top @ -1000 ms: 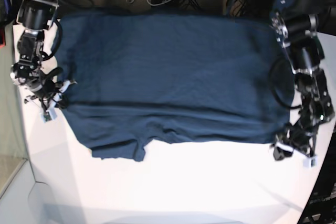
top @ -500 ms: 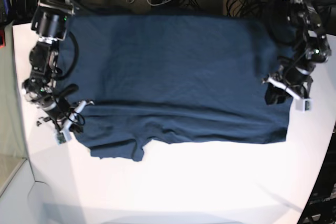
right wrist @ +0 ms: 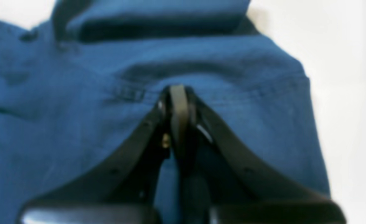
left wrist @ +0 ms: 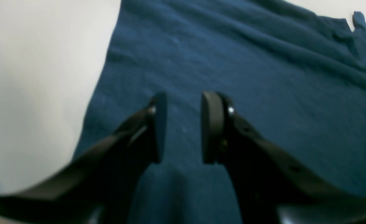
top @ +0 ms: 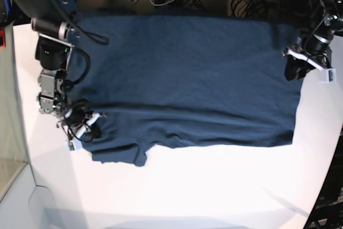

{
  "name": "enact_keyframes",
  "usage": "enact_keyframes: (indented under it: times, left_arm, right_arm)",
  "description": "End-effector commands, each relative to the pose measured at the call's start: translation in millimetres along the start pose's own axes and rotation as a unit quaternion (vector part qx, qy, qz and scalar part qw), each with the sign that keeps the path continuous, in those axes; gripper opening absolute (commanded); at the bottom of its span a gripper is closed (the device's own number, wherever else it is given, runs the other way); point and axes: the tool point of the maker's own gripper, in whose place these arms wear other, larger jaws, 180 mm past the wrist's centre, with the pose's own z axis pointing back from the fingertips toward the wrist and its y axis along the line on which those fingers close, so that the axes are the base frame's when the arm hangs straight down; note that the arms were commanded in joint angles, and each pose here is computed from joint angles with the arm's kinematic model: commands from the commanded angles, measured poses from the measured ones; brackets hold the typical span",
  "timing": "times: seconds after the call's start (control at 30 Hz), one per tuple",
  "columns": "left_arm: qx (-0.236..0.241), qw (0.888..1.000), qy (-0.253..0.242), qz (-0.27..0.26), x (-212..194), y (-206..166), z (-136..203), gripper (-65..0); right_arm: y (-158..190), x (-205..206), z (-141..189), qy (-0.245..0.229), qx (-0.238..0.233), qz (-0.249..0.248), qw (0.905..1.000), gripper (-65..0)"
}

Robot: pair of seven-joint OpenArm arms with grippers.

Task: Layout the t-shirt on the table in an organized manner, then fold the t-shirt properly
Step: 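Move both grippers to the shoulder corners of the navy shirt and grasp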

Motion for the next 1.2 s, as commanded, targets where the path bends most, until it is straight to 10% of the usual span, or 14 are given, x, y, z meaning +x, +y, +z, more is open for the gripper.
enact_keyframes:
  times: [0.0, 0.2, 0.4, 0.83, 1.17]
  left_arm:
    - [-0.007, 1.0, -0.016, -0.008, 9.6, -2.8, 3.3, -46.5]
    - [-0.002, 1.0, -0.001, 0.008, -7.7, -2.8, 4.2, -46.4]
    - [-0.003, 1.0, 0.0, 0.006, -7.6, -3.2, 3.9, -46.2]
    - [0.049, 0.992, 0.102, -0.049, -30.1, 30.2, 0.0, -46.0]
    - [0.086, 0.986, 0.13, -0.05, -38.8, 54.3, -24.2, -46.0]
  right_arm:
    - [-12.7, 25.2, 1.0, -0.03, -0.01, 0.005, 0.9995, -65.0]
    - [-77.0, 56.2, 13.6, -0.111, -0.164, -0.014, 0.9801, -65.0]
    - [-79.6, 123.1, 38.3, -0.19, -0.175, 0.038, 0.9653, -65.0]
    - [20.1, 0.6, 120.1, 0.057, -0.112, 0.185, 0.9747, -65.0]
    - [28.4, -85.3, 117.8, 0.129, -0.075, 0.135, 0.9796, -65.0]
